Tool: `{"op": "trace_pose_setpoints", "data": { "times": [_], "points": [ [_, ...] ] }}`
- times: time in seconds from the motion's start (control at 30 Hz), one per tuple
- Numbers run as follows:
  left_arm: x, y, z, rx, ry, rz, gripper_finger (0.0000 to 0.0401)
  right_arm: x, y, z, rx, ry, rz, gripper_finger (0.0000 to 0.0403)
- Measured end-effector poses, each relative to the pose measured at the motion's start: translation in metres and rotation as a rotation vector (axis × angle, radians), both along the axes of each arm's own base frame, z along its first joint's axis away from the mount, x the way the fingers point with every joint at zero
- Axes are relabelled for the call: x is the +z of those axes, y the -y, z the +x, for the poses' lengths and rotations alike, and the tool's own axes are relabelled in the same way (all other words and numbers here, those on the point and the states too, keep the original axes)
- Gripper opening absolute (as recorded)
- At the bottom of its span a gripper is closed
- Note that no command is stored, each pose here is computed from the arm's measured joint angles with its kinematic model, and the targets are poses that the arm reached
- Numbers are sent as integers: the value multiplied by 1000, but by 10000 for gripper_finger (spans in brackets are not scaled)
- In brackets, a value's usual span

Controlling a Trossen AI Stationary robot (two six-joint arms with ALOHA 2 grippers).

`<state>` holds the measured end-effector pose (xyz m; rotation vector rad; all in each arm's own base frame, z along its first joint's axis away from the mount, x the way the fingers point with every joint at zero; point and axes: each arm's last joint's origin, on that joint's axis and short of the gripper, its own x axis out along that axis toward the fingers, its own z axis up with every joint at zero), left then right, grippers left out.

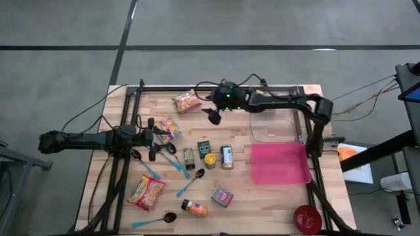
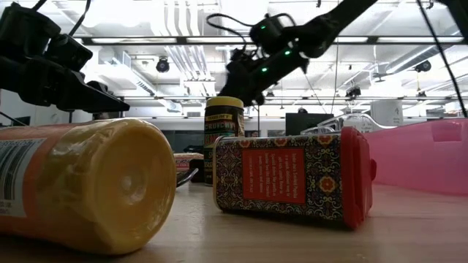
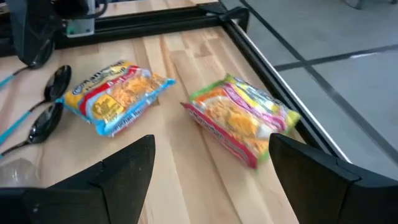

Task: Pick & Place Food Item
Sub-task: Put the green noodle pack into the top transparent bin

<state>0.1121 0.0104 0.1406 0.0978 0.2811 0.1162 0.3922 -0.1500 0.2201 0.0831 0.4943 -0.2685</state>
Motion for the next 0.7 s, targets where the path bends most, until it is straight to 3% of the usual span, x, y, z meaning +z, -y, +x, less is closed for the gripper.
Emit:
{"op": "trace_pose_setpoints", "data": {
  "times": [0.53, 0.7],
  "points": [
    [0, 0, 0, -1, -1, 2, 244, -41, 29, 43, -12, -71, 40, 312],
    [0, 0, 0, -1, 0, 1, 244, -50, 36, 49, -29, -88, 7, 312]
  ]
}}
